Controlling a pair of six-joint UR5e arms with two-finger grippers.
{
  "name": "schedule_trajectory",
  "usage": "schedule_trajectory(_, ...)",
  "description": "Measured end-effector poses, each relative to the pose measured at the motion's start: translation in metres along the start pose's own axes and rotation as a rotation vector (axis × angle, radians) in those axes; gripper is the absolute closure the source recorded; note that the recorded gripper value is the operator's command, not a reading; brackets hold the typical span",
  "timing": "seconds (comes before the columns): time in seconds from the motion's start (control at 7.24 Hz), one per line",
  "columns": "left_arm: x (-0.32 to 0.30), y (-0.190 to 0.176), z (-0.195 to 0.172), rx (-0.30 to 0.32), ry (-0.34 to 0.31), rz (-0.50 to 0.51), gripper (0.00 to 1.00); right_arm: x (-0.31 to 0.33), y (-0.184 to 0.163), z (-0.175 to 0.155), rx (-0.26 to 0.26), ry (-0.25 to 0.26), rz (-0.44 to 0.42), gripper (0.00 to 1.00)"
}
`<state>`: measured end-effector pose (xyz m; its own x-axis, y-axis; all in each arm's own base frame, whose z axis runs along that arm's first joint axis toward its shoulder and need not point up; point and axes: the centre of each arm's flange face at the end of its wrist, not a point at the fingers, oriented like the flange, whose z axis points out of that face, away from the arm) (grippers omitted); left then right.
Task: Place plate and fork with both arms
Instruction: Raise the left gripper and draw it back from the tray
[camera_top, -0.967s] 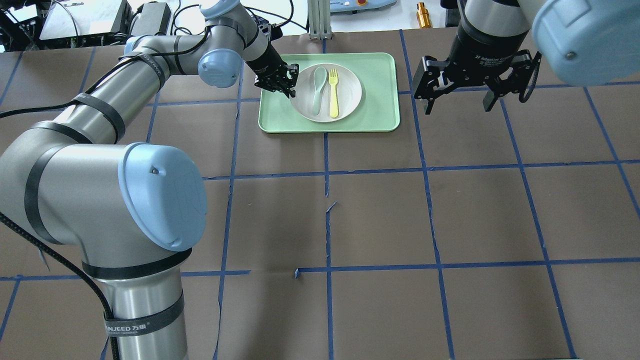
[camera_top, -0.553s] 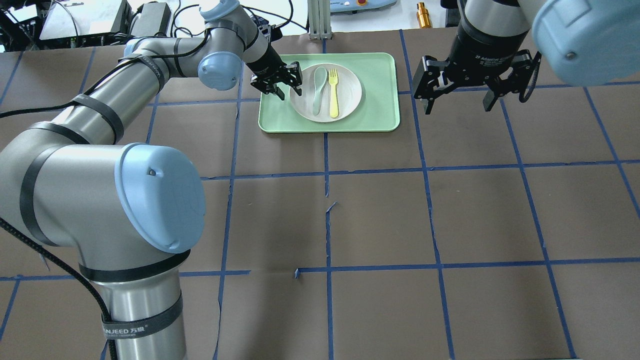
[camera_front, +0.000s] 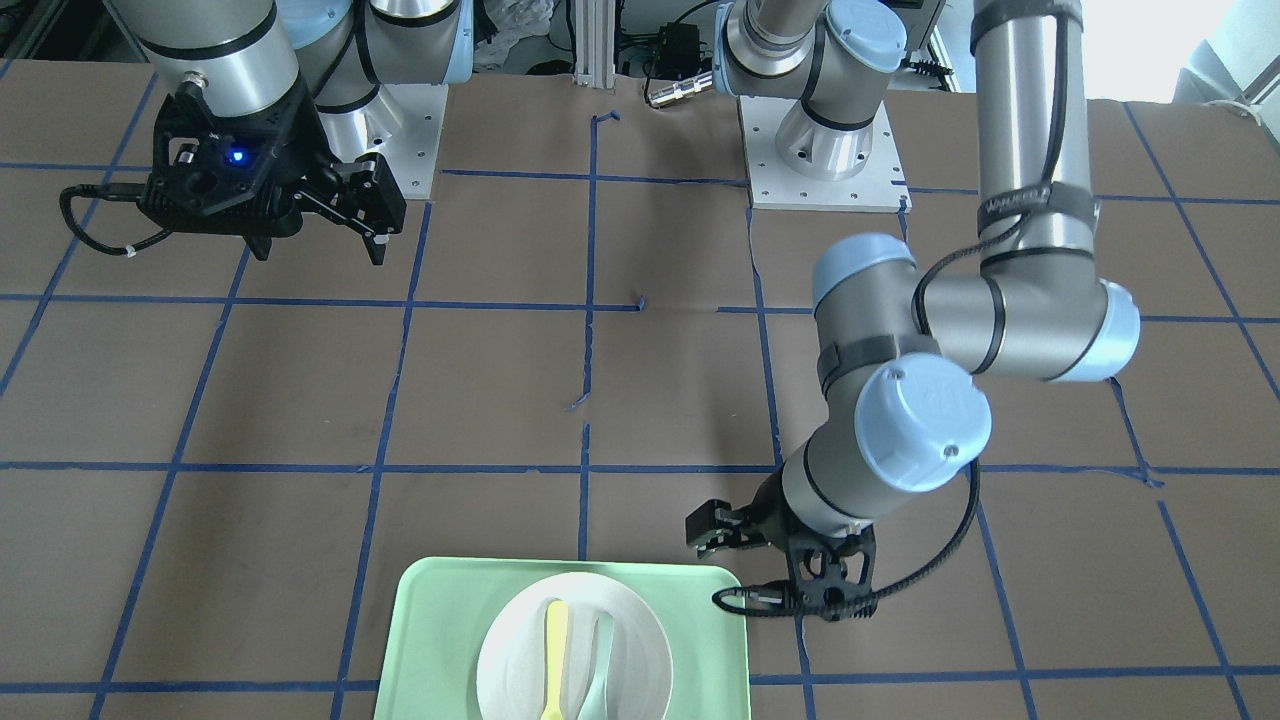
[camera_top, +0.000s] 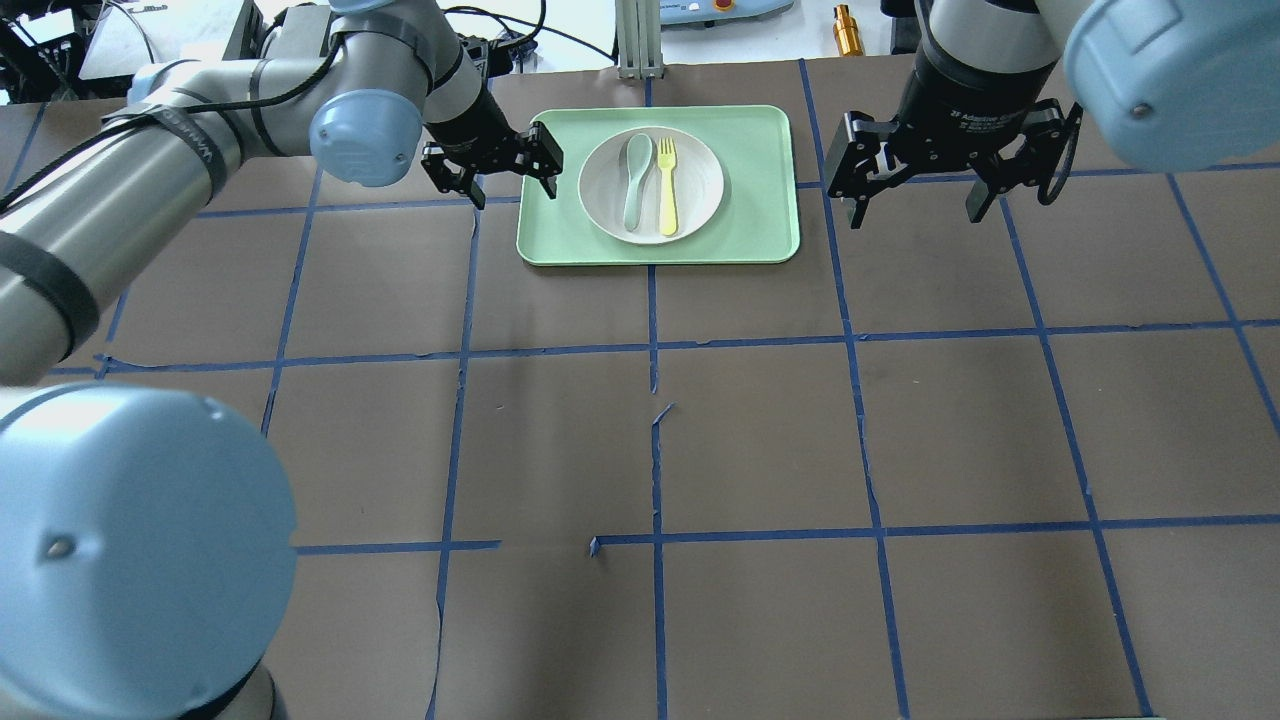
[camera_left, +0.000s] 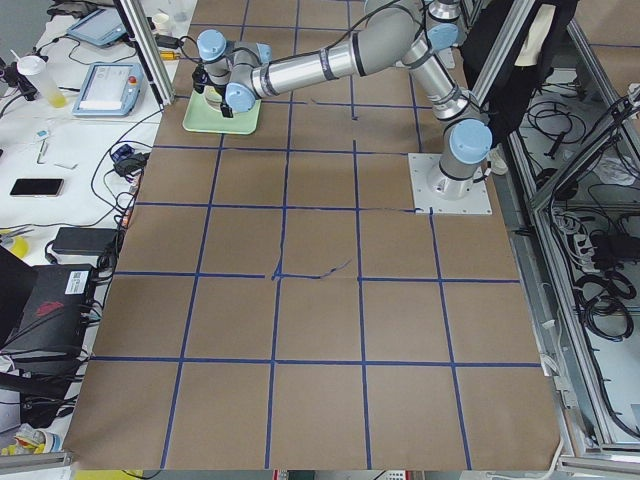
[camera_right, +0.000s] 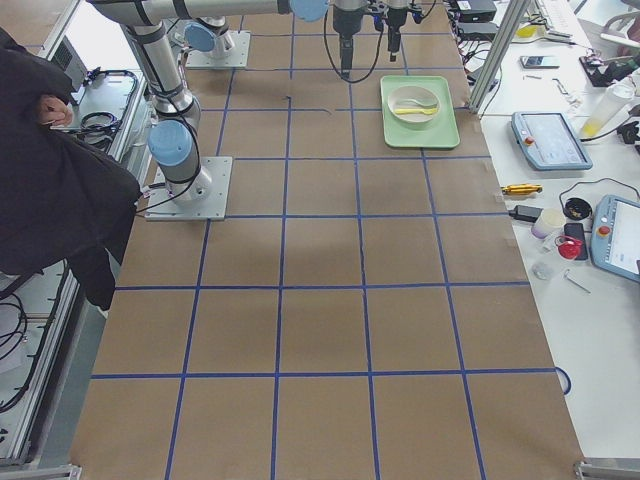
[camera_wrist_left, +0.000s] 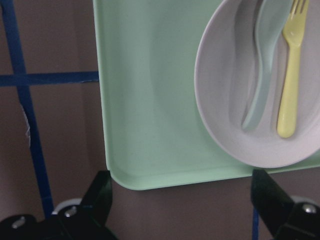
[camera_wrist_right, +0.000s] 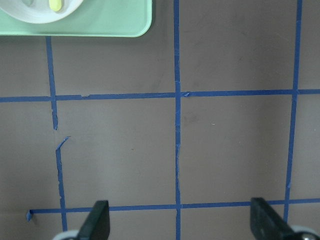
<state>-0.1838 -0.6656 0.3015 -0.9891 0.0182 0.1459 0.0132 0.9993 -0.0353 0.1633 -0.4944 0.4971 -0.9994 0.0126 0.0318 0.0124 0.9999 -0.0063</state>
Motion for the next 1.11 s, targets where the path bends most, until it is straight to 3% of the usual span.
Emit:
schedule_trajectory(0.28,0.005,0.069,-0.071,0.032,-0.048,-0.001,0.00,0.000,0.000,0.000,0.000,0.000,0.000,0.00)
schedule_trajectory(0.69,0.018,0.147,-0.178,0.040,-0.053,0.009,0.00,0.000,0.000,0.000,0.000,0.000,-0.001,0.00)
schedule_trajectory(0.83,0.020,0.160,-0.197,0.029,-0.061,0.014,0.00,0.000,0.000,0.000,0.000,0.000,-0.001,0.00)
schedule_trajectory(1.11,0.015,0.171,-0.202,0.009,-0.115,0.016,0.00,-0.001,0.000,0.000,0.001,0.000,-0.001,0.00)
